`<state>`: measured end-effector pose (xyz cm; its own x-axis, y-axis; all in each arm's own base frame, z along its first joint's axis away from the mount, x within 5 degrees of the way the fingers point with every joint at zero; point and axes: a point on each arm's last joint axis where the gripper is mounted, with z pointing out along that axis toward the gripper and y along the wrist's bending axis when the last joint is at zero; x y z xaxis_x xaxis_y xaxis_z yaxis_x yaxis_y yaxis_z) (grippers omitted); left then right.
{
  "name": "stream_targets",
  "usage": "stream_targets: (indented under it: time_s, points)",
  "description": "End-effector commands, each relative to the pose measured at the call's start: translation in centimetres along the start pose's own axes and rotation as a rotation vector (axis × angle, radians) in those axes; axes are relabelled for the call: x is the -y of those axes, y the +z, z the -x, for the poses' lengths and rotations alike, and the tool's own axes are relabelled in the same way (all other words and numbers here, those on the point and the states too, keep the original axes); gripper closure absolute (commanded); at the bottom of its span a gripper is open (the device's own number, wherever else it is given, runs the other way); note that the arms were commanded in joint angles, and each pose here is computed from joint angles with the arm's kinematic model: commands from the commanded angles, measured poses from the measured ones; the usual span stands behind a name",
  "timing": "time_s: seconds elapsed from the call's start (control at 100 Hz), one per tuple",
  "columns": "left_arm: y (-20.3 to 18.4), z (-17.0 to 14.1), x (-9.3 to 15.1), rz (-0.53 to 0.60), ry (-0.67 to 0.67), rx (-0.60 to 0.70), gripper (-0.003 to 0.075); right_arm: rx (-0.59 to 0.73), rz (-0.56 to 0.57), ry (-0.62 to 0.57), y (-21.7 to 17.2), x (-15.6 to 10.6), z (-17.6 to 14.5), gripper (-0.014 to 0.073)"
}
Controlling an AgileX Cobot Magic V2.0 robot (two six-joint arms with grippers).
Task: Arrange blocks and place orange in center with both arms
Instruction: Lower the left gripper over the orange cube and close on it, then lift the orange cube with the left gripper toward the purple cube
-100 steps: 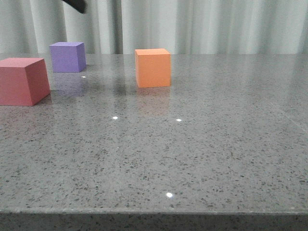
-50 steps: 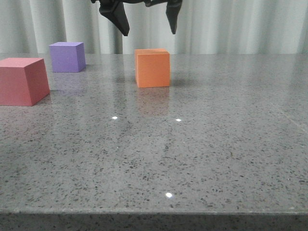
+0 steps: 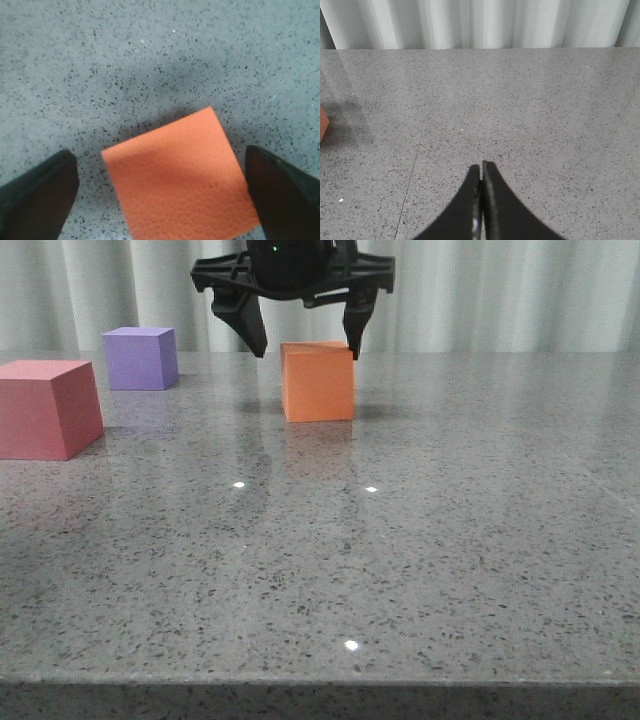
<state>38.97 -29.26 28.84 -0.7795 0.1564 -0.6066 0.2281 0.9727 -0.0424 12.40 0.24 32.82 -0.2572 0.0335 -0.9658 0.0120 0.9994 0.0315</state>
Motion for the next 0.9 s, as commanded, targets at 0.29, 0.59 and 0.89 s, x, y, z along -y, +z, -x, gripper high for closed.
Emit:
stream_targets:
  time_s: [0.29, 0.59, 0.89]
  points:
    - [-3.1, 1.8, 0.2, -0.049, -0.020, 0.110, 0.0293, 0.105, 0.010, -0.021, -0.4, -0.1, 1.5, 0.0662]
    - [-3.9, 1.8, 0.0, -0.038, -0.010, 0.090, 0.0351, 0.105, 0.010, -0.021, -0.4, -0.1, 1.5, 0.0662]
    - [-10.0, 3.3, -2.6, -0.015, 0.079, 0.142, 0.0351, 0.105, 0.010, -0.021, -0.4, -0.1, 1.5, 0.0662]
